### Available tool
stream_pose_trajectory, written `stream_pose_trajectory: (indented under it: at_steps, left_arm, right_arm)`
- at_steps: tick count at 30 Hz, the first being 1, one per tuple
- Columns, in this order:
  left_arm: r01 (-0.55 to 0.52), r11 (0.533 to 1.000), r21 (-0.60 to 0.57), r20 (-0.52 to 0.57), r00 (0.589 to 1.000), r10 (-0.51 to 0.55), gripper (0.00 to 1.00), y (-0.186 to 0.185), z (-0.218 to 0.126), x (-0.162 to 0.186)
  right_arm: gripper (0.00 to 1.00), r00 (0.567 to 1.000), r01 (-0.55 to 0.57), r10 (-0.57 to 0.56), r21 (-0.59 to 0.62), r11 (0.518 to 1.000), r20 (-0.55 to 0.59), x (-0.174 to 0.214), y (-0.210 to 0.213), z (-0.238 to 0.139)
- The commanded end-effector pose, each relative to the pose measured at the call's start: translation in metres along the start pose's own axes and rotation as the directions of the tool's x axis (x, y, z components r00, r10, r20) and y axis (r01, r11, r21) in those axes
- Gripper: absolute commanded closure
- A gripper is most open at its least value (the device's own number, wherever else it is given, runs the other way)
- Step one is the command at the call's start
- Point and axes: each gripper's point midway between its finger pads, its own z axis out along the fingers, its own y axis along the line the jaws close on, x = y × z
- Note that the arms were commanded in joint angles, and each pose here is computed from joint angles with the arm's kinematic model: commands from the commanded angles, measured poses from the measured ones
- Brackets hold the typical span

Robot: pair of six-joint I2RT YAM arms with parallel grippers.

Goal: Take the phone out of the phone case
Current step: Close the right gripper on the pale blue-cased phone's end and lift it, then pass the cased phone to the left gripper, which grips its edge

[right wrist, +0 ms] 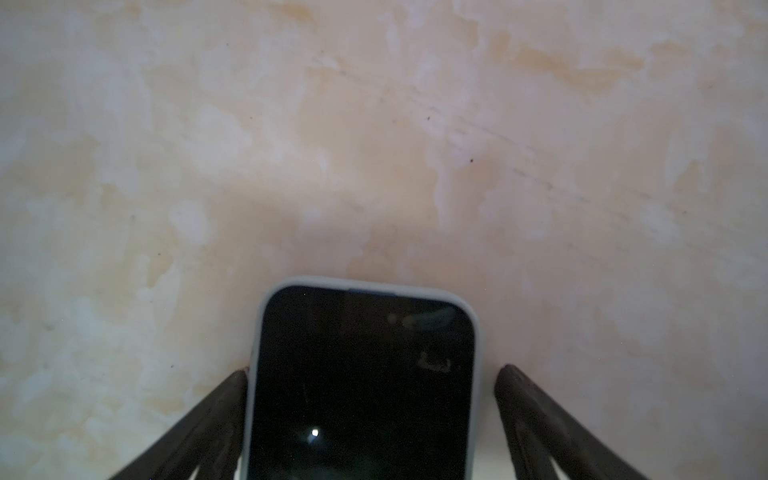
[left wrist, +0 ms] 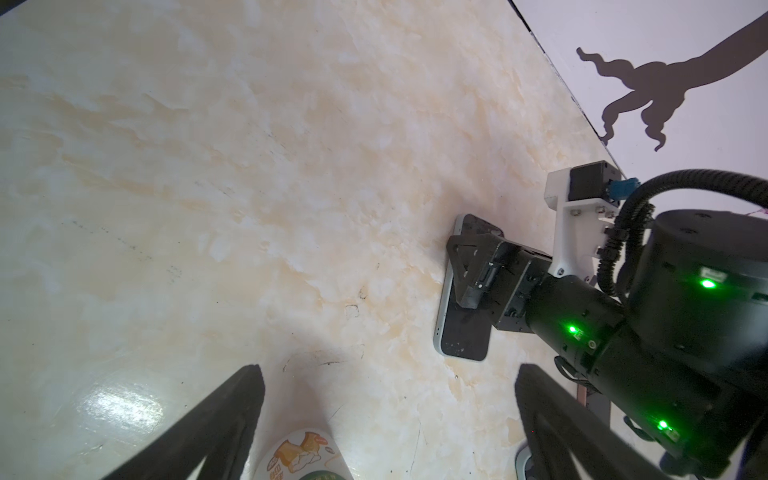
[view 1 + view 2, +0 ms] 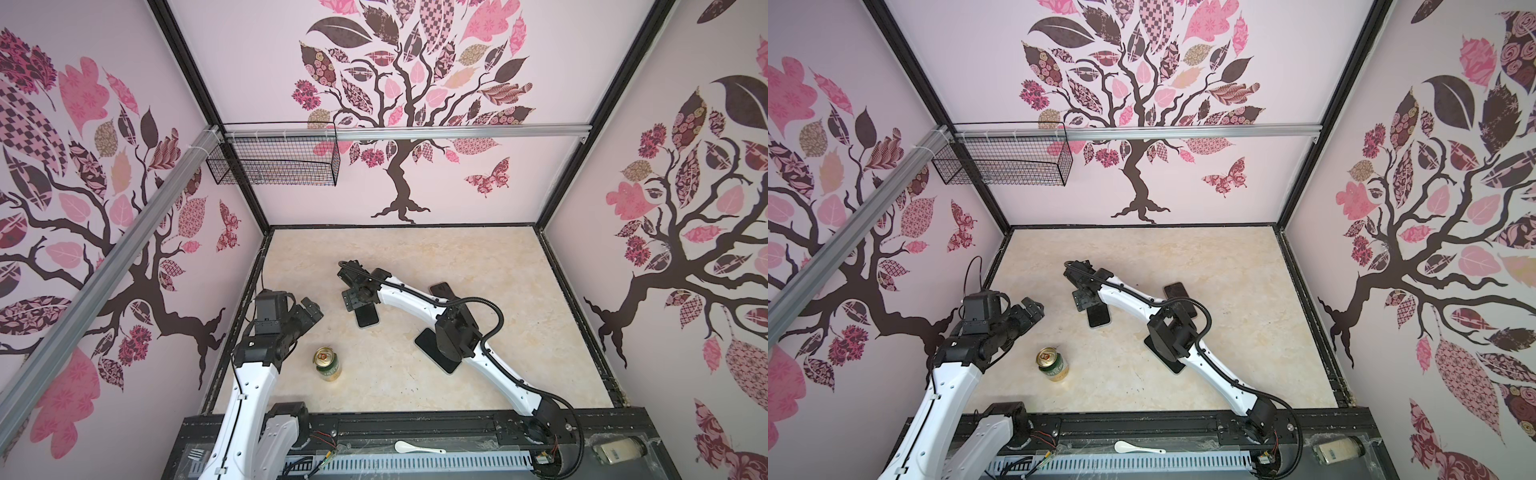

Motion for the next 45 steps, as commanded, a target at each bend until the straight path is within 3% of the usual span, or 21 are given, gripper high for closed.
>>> stream_pose_trajectory:
  at_steps: [1,9,14,18,22,28,32,40,45]
  left_arm:
    - [-0.023,1.000,-0.019,0.033,0.999,0.023,0.02,0.000,-0.005,-0.011]
    - [-0.060,0.998,0.003,0.023,0.998,0.060,0.02,-0.007,-0.003,-0.013]
    - [-0.054,0.998,0.030,0.038,0.998,0.052,0.02,-0.013,-0.004,-0.016]
    - [-0.070,0.989,0.133,-0.032,0.997,0.075,0.02,-0.032,-0.001,-0.006]
    - [-0.095,0.958,0.272,-0.077,0.990,0.120,0.02,-0.057,-0.001,0.002]
    - [-0.155,0.882,0.445,-0.068,0.976,0.206,0.02,-0.096,-0.010,0.011]
    - [-0.230,0.828,0.512,-0.066,0.950,0.304,0.02,-0.126,-0.011,0.035]
    - [-0.398,0.727,0.560,-0.015,0.872,0.489,0.07,-0.173,-0.006,0.071]
    - [-0.424,0.644,0.637,-0.008,0.831,0.556,0.08,-0.202,-0.005,0.097]
  right_arm:
    - [0.09,0.994,0.021,-0.016,0.051,0.998,-0.107,0.036,-0.008,0.025]
    - [0.21,0.996,-0.006,0.010,0.055,0.998,-0.087,0.027,-0.009,0.011]
    - [0.27,0.997,-0.065,0.065,0.016,0.998,-0.037,0.002,-0.008,-0.021]
    - [0.30,0.989,-0.146,0.147,-0.052,0.988,0.014,-0.020,-0.014,-0.056]
    - [0.36,0.957,-0.269,0.285,-0.185,0.945,0.063,-0.036,-0.031,-0.099]
    - [0.40,0.847,-0.475,0.525,-0.322,0.819,0.085,-0.032,-0.089,-0.142]
    - [0.41,0.779,-0.539,0.617,-0.381,0.751,0.115,-0.027,-0.123,-0.163]
    - [0.43,0.760,-0.534,0.638,-0.443,0.720,0.123,-0.012,-0.144,-0.195]
    - [0.44,0.726,-0.541,0.682,-0.535,0.649,0.093,-0.008,-0.150,-0.219]
